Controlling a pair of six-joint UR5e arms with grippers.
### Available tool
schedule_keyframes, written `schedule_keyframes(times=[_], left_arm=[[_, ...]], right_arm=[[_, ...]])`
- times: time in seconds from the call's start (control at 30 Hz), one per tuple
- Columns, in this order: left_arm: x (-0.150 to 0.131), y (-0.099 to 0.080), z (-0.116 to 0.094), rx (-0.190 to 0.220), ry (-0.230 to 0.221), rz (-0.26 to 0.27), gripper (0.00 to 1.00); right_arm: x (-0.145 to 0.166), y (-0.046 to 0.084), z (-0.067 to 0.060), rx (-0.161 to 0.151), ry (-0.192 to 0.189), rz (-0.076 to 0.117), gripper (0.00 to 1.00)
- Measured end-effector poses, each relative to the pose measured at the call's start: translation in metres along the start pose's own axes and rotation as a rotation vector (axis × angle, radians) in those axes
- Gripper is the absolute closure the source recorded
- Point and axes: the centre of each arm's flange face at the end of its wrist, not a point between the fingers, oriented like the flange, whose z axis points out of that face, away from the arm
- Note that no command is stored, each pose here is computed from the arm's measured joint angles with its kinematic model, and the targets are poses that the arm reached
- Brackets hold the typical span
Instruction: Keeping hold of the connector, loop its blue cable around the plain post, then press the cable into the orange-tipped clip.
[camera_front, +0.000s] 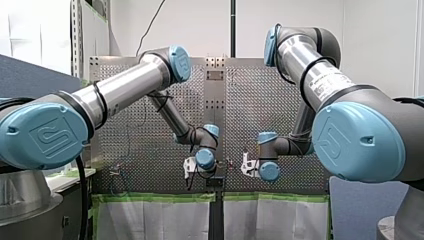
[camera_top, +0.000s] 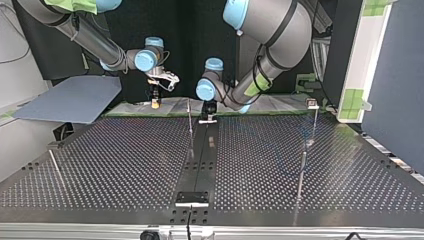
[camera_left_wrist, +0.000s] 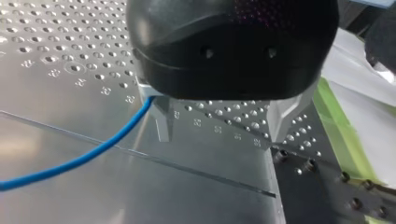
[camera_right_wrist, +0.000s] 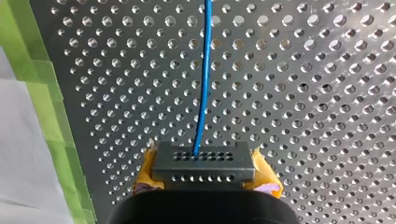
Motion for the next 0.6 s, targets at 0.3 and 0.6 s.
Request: schedule_keyframes(times=[0.3, 0.6], left_arm=[[-0.026, -0.007, -0.024, 0.039, -0.065, 0.017, 0.00], [-0.015, -0.014, -0.050, 0.067, -0.093, 0.029, 0.00]], right_arm=[[-0.002, 0.004, 0.000, -0.008, -0.019, -0.003, 1.00], [-0.004, 0.010, -0.001, -0.017, -0.046, -0.011, 1.00]])
